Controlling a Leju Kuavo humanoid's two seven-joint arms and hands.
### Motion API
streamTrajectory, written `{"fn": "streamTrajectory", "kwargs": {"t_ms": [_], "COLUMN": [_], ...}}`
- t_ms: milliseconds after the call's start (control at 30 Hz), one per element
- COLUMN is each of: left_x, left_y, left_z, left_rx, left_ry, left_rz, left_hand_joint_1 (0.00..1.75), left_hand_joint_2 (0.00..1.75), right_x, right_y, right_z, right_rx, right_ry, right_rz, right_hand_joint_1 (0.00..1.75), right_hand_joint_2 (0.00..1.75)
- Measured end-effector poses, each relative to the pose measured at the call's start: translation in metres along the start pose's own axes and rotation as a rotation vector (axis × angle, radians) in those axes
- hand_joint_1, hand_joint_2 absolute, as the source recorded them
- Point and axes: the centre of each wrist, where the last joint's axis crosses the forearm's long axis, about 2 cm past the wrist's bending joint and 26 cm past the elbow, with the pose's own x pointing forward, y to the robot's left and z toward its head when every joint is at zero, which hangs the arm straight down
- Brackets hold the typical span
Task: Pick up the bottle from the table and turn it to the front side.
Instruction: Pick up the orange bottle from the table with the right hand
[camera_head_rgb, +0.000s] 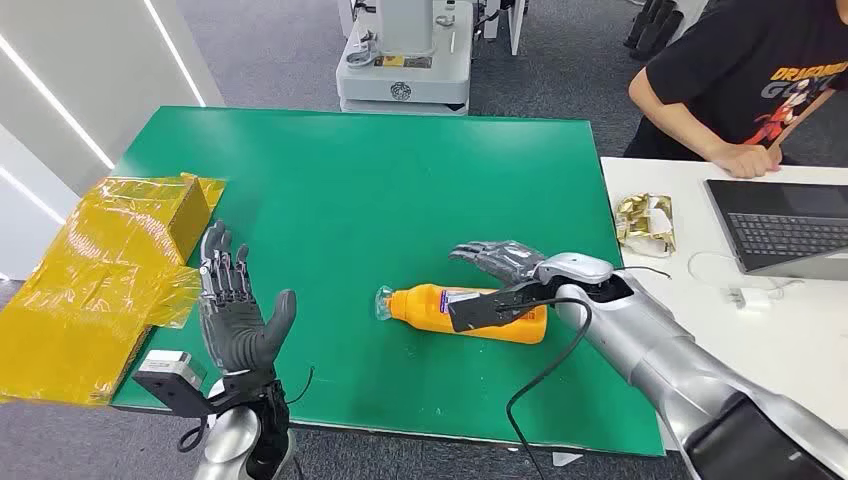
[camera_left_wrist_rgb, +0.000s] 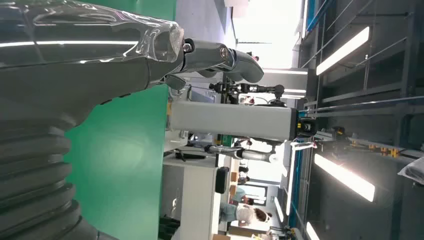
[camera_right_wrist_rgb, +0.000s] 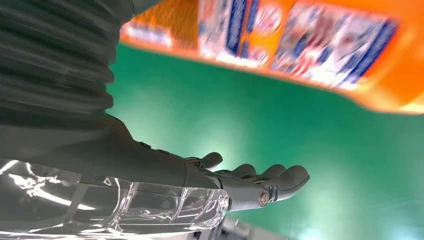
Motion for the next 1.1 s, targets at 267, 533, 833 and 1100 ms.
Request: {"fn": "streamTrajectory", "kwargs": {"t_ms": [267,533,833,1100], "left_x": [-0.002,-0.002,-0.003,-0.003], "left_y": [-0.001,-0.002,0.000,0.003], "left_z": [0.000,0.000,0.001,0.003], "left_rx": [0.002,0.011,0.022,0.020], "left_ry": [0.007,0.008,0.016,0.019], "left_rz": [-0.001,-0.004,-0.011,-0.023], "left_hand_joint_1": [0.00,0.00,0.00,0.00], "left_hand_joint_2": [1.75,1.75,1.75,1.75], "right_x": [0.000,-0.002,-0.019,-0.029], "right_y": [0.015,0.016,0.006,-0.013], "right_z": [-0.003,-0.003,0.010,0.022], "right_rx": [0.044,0.101,0.166,0.176], "right_ry": [-0.009,0.038,0.258,0.337], "right_rz": [-0.061,-0.076,0.053,0.137], "right_hand_joint_1": [0.00,0.00,0.00,0.00], "right_hand_joint_2": [1.75,1.75,1.75,1.75]}}
